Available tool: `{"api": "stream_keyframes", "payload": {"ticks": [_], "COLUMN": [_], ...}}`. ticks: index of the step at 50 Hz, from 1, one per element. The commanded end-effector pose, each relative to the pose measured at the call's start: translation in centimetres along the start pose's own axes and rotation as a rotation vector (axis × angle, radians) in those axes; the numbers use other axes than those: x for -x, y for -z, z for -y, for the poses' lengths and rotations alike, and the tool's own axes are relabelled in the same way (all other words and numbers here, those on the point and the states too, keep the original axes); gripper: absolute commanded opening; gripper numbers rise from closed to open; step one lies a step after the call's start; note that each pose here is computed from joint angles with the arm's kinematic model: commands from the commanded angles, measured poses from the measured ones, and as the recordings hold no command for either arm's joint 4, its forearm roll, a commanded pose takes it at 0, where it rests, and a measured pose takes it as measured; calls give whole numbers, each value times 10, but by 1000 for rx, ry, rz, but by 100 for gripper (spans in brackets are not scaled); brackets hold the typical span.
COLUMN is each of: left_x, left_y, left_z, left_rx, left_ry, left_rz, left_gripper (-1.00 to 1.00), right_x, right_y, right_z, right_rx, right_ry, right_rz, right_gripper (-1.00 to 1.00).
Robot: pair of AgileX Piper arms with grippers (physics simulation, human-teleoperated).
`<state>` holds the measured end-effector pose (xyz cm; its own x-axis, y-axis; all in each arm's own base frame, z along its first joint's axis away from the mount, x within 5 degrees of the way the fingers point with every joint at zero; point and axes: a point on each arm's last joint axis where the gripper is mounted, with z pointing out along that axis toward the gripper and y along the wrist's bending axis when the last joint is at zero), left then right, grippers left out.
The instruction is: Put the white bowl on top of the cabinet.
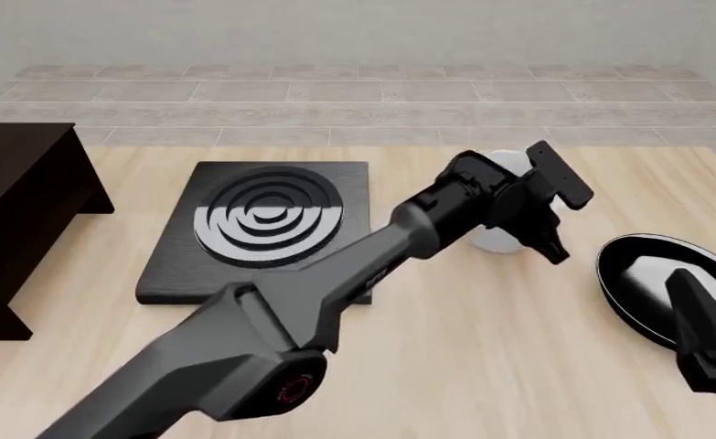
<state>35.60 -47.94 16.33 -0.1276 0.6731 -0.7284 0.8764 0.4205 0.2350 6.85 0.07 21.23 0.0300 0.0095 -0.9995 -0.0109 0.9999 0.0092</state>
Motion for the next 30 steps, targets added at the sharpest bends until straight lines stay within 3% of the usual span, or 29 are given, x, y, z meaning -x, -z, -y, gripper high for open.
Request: {"api": "stream_keyframes", "payload": {"ticks": [1,16,30], "left_x": [23,37,42], "left_y": [29,76,105], "left_z": [8,-11,-15], "left_rx": [-29,3,12], "left_ry": [-28,-39,-45], "left_rz": [8,47,64], "left_gripper": [-100,-100,-100], "right_x": [0,0,0], "right_y": [3,4,5], "right_z": [0,0,0], "right_rx": [-1,-4,-4], "right_ry": [7,21,29], "right_rz": [8,14,14], "right_gripper": [100,100,100]}}
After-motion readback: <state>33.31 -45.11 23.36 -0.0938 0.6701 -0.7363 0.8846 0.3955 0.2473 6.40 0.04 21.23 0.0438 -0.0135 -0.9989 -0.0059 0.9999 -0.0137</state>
